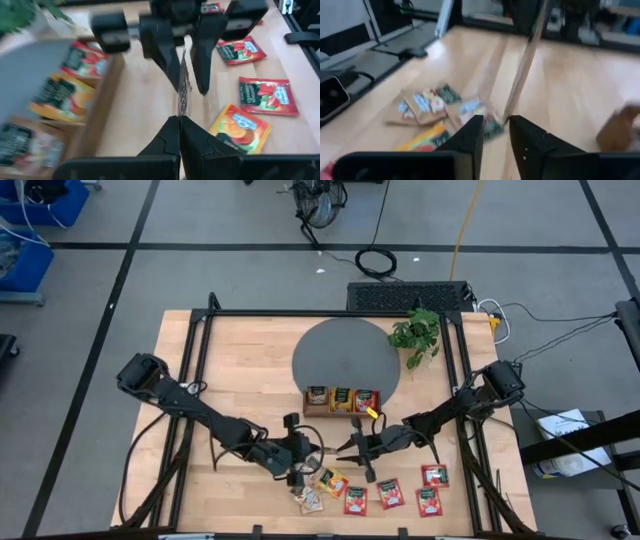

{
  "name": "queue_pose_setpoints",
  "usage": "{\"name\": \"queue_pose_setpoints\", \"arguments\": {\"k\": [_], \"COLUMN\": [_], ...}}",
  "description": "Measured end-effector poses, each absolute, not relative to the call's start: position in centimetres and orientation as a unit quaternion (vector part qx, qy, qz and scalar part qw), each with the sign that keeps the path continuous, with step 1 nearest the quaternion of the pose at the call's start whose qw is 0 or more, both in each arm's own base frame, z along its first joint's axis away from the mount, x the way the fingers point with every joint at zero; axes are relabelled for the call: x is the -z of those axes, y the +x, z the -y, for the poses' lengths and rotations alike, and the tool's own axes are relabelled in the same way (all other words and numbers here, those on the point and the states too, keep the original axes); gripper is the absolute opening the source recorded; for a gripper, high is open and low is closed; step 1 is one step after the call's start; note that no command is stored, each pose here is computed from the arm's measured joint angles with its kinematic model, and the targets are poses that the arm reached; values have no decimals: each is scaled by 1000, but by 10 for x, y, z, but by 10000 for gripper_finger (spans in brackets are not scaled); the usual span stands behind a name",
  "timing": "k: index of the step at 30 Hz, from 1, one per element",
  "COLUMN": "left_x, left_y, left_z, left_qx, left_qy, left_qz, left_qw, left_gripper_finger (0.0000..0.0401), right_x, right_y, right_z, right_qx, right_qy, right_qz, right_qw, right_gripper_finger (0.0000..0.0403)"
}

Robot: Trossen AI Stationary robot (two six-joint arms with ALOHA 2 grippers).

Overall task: Pick & Place Tea
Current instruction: Put the brown tea bag into the left wooden organizer

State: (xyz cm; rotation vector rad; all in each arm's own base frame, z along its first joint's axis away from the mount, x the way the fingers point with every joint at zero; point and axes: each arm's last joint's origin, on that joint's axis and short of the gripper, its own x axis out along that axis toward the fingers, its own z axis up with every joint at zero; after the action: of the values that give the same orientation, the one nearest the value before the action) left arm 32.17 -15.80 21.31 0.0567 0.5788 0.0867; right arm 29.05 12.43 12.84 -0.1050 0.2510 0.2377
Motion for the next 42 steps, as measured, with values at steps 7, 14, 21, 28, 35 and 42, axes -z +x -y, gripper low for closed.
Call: {"name": "queue_pose_setpoints", "arguments": {"k": [7,14,21,28,35,42], "left_x": [-256,-250,-233,-207,-196,-196], "left_y": [305,305,325,336,340,341], "left_z": [125,84,49,29,26,20], "left_qx": [-54,-64,-79,-71,-73,-84], "left_qy": [78,70,67,50,51,43], "left_qz": [-279,-358,-380,-426,-441,-441], "left_qw": [956,929,919,900,893,893], "left_gripper_finger": [2,2,3,2,3,16], "right_x": [-114,-116,-115,-115,-115,-115], "right_y": [284,271,258,255,255,255], "right_z": [-125,-153,-173,-176,-175,-175], "right_qx": [-100,-152,-150,-150,-150,-150], "right_qy": [31,18,-37,-63,-62,-60], "right_qz": [-210,-204,-194,-186,-186,-186], "right_qw": [972,967,969,969,969,969], "right_gripper_finger": [114,105,49,10,2,1]}}
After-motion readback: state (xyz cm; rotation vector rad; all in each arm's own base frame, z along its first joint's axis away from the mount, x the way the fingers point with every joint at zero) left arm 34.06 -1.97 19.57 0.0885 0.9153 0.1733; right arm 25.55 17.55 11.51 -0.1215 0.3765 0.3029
